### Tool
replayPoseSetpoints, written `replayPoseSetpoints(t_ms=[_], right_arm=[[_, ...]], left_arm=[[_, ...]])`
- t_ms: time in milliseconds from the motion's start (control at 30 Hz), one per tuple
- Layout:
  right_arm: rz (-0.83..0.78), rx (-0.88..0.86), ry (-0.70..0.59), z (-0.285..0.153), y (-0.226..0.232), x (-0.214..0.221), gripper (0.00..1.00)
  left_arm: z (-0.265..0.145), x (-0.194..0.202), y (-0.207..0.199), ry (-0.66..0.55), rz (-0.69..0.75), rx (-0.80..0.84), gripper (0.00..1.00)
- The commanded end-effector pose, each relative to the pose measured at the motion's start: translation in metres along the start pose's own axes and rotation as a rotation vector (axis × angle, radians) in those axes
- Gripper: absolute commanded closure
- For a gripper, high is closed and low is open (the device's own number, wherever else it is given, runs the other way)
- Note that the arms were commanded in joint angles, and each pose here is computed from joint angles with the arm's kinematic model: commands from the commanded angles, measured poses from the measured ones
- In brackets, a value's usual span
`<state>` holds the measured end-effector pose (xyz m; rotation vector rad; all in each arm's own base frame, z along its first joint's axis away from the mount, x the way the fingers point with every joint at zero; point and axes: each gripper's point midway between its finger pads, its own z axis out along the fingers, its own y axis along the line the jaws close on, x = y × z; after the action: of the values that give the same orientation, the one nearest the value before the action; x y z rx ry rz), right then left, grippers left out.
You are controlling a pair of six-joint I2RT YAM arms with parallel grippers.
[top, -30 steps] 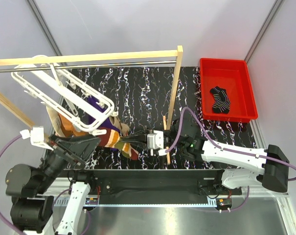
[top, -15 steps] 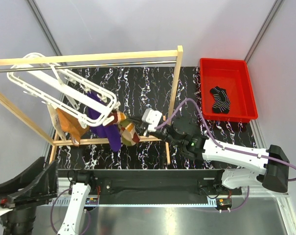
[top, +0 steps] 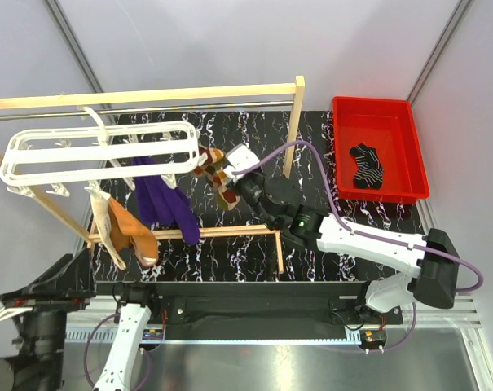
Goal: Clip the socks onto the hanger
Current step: Rotate the hanger.
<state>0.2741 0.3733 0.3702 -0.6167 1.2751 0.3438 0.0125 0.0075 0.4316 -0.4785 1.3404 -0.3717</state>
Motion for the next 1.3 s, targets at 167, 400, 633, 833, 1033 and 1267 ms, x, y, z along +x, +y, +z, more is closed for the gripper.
replayPoseSetpoints(t_ms=[167, 400, 633, 833, 1033, 1267], right_arm=[[-0.052, 0.208, 0.011, 0.015, -0.044, -0.013, 0.83], [-0.011, 0.154, 0.006, 0.009, -0.039, -0.015, 0.67], [0.039, 0.039, 0.025, 0.003, -0.022, -0.016, 0.55], [0.129, -0.181, 0.016, -0.014, 0.011, -0.024, 0.44], [0.203, -0.43, -0.014, -0.05, 0.053, -0.046, 0.44], [0.169, -0.638, -0.071, -0.102, 0.105, -0.075, 0.45]], left_arm=[[0.048, 0.057, -0.02, 0.25, -0.05, 0.076, 0.45], [0.082, 0.101, -0.021, 0.413, -0.082, 0.082, 0.47], [0.104, 0.12, -0.019, 0.424, -0.109, 0.096, 0.47], [0.103, 0.129, -0.013, 0.437, -0.103, 0.086, 0.47], [0.101, 0.132, -0.007, 0.433, -0.076, 0.077, 0.46], [0.099, 0.134, -0.003, 0.424, -0.064, 0.07, 0.46]])
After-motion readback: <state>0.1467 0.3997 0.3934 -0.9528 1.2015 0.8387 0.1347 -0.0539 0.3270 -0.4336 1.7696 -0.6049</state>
